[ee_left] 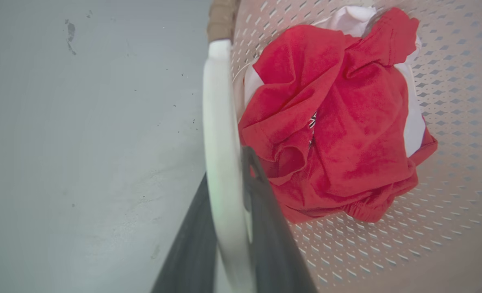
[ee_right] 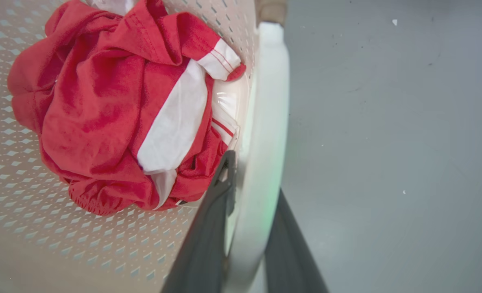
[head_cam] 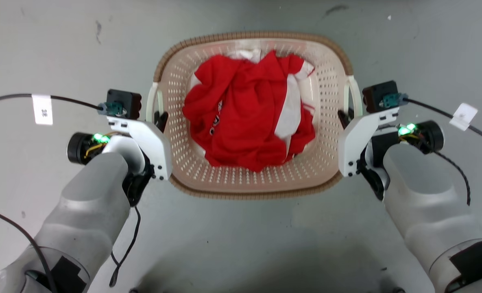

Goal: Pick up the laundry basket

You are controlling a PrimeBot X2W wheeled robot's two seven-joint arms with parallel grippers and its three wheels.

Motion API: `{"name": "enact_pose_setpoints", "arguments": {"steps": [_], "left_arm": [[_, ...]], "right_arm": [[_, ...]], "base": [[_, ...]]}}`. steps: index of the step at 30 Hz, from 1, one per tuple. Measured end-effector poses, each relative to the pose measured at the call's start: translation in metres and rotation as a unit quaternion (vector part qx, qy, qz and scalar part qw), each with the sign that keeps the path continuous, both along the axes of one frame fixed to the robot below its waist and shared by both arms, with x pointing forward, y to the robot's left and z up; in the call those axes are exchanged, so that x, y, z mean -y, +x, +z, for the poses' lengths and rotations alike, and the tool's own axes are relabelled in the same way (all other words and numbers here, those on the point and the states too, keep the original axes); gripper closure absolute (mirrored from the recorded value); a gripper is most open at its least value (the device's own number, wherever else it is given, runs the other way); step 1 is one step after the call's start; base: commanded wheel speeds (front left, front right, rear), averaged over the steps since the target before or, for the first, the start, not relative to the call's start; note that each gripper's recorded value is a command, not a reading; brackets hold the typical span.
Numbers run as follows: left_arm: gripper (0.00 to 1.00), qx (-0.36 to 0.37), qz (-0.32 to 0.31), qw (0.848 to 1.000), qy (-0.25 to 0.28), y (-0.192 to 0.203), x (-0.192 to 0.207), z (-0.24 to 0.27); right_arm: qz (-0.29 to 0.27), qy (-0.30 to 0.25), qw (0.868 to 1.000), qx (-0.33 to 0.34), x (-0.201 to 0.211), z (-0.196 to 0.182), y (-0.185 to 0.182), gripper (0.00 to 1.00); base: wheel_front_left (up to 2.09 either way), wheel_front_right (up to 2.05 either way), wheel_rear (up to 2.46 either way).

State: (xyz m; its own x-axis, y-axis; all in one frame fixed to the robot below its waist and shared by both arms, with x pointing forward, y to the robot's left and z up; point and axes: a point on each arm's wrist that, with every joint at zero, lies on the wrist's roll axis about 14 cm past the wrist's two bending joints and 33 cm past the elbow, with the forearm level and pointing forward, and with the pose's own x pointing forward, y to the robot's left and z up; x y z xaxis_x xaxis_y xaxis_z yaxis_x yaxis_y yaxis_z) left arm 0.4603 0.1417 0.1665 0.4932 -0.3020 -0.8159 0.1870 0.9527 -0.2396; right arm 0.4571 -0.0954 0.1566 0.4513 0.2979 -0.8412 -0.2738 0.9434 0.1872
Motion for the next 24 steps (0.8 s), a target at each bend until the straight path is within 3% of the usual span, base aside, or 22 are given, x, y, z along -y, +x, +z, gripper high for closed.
{"name": "enact_pose_setpoints", "arguments": {"steps": [6,24], "left_arm": [[1.0,-0.008,0.002,1.0,-0.001,-0.009,0.001,0.026],[1.0,0.016,0.0,1.0,-0.011,-0.024,0.008,0.153]], "right_arm": [[0.008,-0.003,1.0,-0.02,-0.001,0.025,-0.015,1.0],[-0.004,-0.01,1.0,-0.018,0.007,0.155,-0.037,1.0]], "base": [[0.0,0.0,0.0],[0.0,0.0,0.0]]}}
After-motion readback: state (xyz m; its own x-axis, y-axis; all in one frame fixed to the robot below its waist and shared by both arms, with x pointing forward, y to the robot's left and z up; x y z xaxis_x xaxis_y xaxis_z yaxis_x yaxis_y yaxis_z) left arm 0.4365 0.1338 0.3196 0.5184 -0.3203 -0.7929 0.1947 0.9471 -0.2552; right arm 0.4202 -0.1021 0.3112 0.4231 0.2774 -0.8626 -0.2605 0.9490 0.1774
